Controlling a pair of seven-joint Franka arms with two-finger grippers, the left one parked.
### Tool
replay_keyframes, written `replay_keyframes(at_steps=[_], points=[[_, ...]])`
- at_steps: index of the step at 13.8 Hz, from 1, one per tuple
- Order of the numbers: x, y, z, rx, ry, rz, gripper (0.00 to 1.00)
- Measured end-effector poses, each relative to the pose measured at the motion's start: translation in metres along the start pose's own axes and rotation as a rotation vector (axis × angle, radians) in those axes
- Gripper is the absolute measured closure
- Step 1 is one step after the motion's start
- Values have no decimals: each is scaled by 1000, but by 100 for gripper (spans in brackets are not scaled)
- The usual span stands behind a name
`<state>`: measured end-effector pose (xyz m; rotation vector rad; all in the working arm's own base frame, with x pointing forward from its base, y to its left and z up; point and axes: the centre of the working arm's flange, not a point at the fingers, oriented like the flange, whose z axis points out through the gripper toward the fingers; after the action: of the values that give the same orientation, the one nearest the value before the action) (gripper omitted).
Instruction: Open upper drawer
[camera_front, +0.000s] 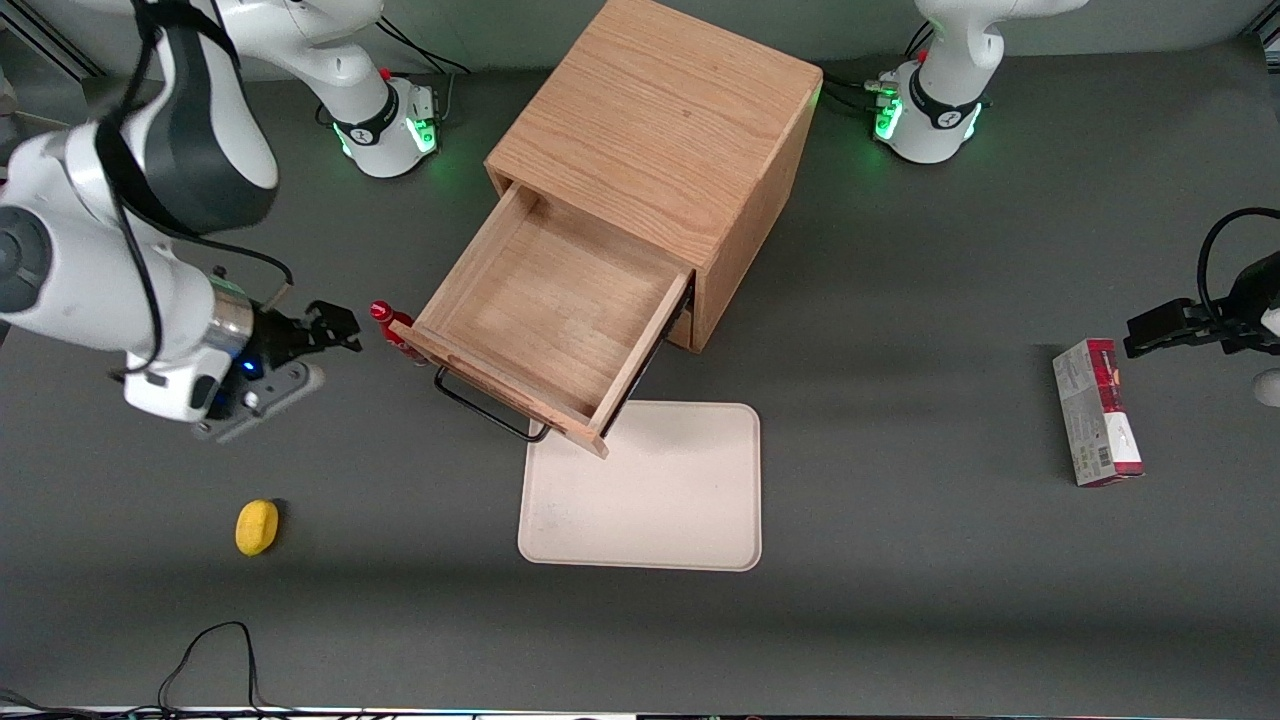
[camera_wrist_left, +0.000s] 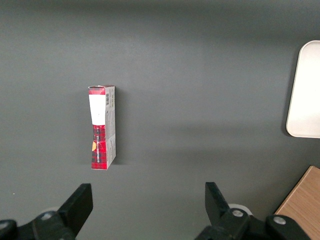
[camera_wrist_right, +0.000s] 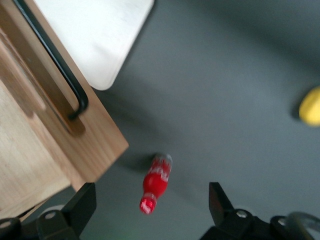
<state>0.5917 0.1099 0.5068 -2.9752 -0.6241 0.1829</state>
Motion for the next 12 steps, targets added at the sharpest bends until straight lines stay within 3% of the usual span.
replay_keyframes(at_steps=[2, 5, 10, 12], points=[[-26, 11, -9, 10, -5, 81, 0], [-50, 42, -27, 14, 25, 154, 0], [-60, 48, -41, 15, 51, 248, 3], [-67, 57, -49, -11, 60, 324, 0]])
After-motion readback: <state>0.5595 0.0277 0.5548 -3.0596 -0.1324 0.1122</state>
